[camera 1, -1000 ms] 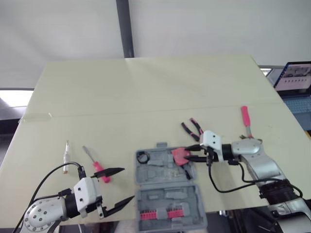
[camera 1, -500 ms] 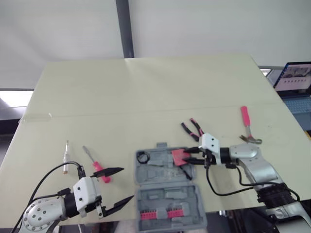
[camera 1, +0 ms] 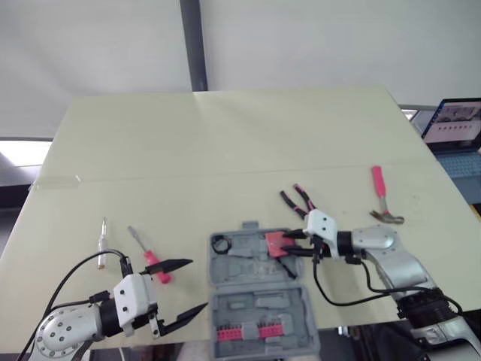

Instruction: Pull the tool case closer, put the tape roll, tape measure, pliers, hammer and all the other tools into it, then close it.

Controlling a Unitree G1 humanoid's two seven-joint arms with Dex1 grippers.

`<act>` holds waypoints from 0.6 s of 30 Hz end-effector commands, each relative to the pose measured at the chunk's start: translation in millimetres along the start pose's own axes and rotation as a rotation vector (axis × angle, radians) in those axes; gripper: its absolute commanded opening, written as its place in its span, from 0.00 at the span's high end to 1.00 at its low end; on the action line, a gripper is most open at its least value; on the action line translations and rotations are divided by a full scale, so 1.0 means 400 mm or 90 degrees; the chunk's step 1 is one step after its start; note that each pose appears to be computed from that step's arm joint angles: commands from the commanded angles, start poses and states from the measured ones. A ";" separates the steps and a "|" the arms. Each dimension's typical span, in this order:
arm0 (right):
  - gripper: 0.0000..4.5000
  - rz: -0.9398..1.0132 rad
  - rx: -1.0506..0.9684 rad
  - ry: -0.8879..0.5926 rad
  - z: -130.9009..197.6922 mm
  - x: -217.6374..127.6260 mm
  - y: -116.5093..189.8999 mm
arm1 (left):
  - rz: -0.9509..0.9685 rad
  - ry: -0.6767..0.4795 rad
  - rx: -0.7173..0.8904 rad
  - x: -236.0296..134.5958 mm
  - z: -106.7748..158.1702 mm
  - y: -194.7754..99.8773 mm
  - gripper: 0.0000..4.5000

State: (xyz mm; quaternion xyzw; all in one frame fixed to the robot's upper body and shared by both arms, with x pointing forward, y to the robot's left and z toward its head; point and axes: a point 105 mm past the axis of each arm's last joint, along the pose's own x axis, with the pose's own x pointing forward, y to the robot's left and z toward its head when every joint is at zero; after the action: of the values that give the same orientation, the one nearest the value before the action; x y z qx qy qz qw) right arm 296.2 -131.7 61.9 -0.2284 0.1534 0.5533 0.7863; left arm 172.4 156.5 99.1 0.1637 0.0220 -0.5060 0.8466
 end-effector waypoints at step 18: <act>0.63 0.038 0.095 0.163 -0.143 0.019 0.056 | 0.005 -0.021 0.004 0.000 0.025 0.007 0.00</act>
State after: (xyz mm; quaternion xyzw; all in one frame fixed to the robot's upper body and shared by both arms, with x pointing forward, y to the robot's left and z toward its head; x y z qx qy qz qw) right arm 297.2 -130.4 52.4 -0.2403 0.1923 0.5474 0.7782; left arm 173.2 156.7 99.5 0.1584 0.0262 -0.5066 0.8471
